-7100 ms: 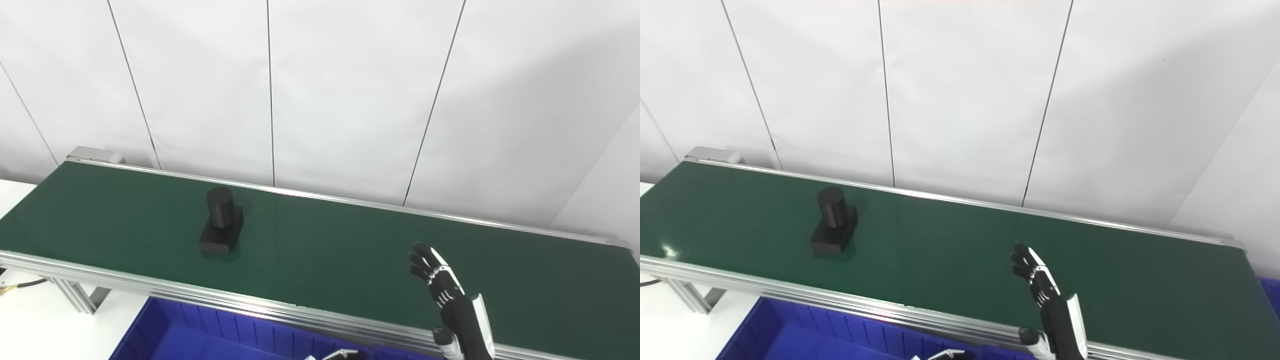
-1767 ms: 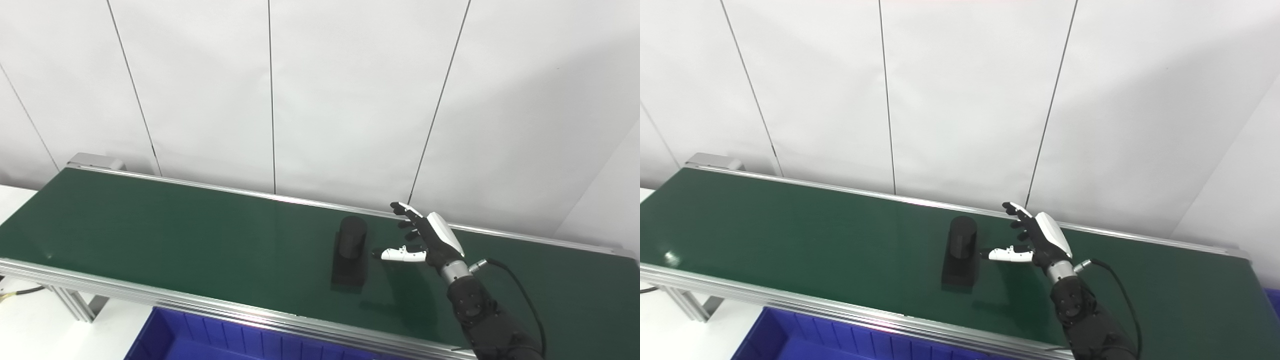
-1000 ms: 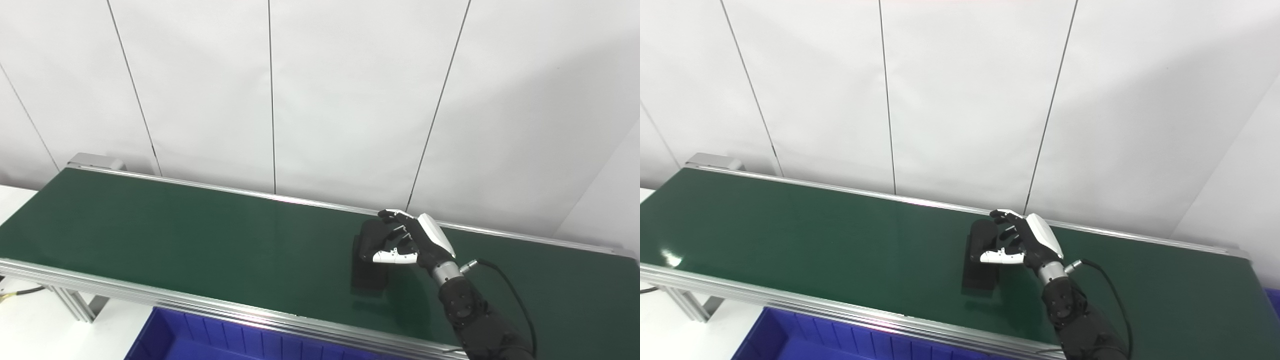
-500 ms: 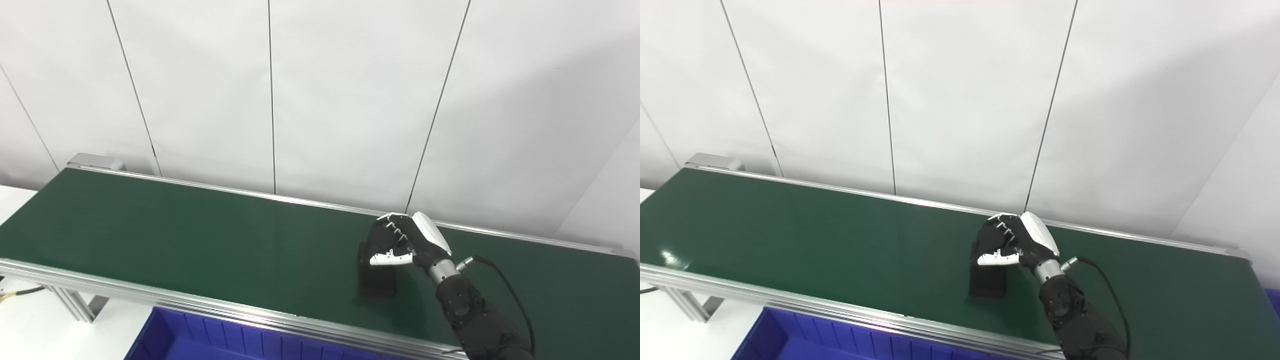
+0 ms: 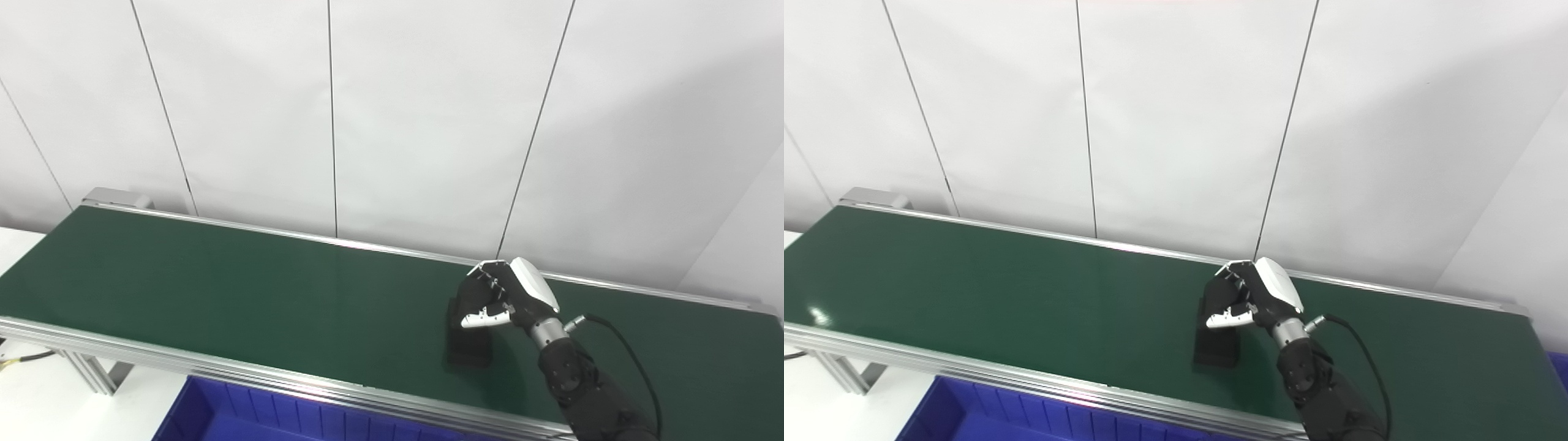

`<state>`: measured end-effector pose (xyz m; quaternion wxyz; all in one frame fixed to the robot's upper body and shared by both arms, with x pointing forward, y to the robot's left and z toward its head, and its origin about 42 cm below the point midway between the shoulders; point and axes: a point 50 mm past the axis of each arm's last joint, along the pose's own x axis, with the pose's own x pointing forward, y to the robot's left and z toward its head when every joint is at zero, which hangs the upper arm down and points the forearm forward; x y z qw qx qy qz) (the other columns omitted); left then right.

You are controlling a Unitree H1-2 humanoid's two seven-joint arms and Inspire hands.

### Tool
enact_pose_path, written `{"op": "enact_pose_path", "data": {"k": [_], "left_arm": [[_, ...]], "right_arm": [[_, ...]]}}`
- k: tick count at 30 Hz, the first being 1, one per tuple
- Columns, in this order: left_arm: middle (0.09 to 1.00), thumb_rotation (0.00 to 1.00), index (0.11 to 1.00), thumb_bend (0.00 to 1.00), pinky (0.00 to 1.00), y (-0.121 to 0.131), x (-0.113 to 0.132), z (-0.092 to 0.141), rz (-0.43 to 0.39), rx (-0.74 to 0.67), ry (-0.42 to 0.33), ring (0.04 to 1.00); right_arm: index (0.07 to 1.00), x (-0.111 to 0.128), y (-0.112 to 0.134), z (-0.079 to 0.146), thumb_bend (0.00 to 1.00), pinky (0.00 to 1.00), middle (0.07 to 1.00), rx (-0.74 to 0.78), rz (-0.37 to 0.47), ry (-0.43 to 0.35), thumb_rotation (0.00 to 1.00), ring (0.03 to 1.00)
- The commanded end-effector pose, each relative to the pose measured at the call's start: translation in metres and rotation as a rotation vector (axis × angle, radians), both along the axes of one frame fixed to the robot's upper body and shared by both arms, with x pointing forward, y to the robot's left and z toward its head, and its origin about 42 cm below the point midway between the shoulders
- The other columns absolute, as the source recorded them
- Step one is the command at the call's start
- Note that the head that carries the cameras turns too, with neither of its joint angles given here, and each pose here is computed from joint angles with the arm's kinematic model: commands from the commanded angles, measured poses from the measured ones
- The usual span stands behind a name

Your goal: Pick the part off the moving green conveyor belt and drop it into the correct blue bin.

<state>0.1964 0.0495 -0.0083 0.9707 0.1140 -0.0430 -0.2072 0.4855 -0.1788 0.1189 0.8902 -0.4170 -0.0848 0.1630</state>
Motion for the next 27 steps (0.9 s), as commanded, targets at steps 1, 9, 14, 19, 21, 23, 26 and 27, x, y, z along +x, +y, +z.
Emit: {"op": "enact_pose_path", "data": {"k": [1, 9, 14, 19, 21, 23, 26, 27], "left_arm": [[0.754, 0.84, 0.742, 1.0, 0.56, -0.006, 0.006, 0.009, -0.013, -0.036, -0.047, 0.724], [0.77, 0.84, 0.761, 1.0, 0.61, -0.003, 0.017, 0.012, 0.001, -0.039, -0.051, 0.736], [0.803, 0.85, 0.805, 1.0, 0.71, 0.008, 0.023, 0.017, 0.03, -0.073, -0.04, 0.768], [0.83, 0.93, 0.83, 1.0, 0.76, 0.02, 0.021, 0.03, 0.051, -0.093, -0.096, 0.824], [0.836, 0.94, 0.838, 1.0, 0.78, 0.028, 0.016, 0.039, 0.056, -0.113, -0.125, 0.836], [0.851, 0.94, 0.859, 0.98, 0.83, 0.038, 0.012, 0.046, 0.056, -0.14, -0.128, 0.859], [0.876, 0.94, 0.879, 0.94, 0.86, 0.053, 0.009, 0.057, 0.05, -0.174, -0.131, 0.885], [0.881, 0.93, 0.883, 0.93, 0.86, 0.06, 0.009, 0.062, 0.043, -0.192, -0.129, 0.889]], "right_arm": [[0.483, 0.003, -0.002, 0.015, 0.53, 0.16, 0.47, 0.016, 0.032, -0.072, 0.0, 0.215], [0.525, -0.008, -0.014, 0.034, 0.52, 0.22, 0.414, 0.061, 0.048, -0.123, 0.0, 0.291], [0.501, -0.023, -0.018, 0.055, 0.52, 0.19, 0.433, 0.1, 0.067, -0.205, 0.0, 0.249], [0.482, -0.037, -0.02, 0.069, 0.52, 0.18, 0.47, 0.109, 0.055, -0.264, 0.0, 0.232], [0.482, -0.045, -0.021, 0.075, 0.52, 0.18, 0.47, 0.109, 0.037, -0.275, 0.0, 0.232], [0.483, -0.054, -0.023, 0.08, 0.52, 0.18, 0.47, 0.111, 0.021, -0.282, 0.0, 0.231], [0.482, -0.064, -0.023, 0.087, 0.52, 0.18, 0.471, 0.107, 0.001, -0.288, 0.0, 0.231], [0.482, -0.068, -0.025, 0.089, 0.52, 0.18, 0.471, 0.105, -0.009, -0.294, 0.0, 0.23]]}}
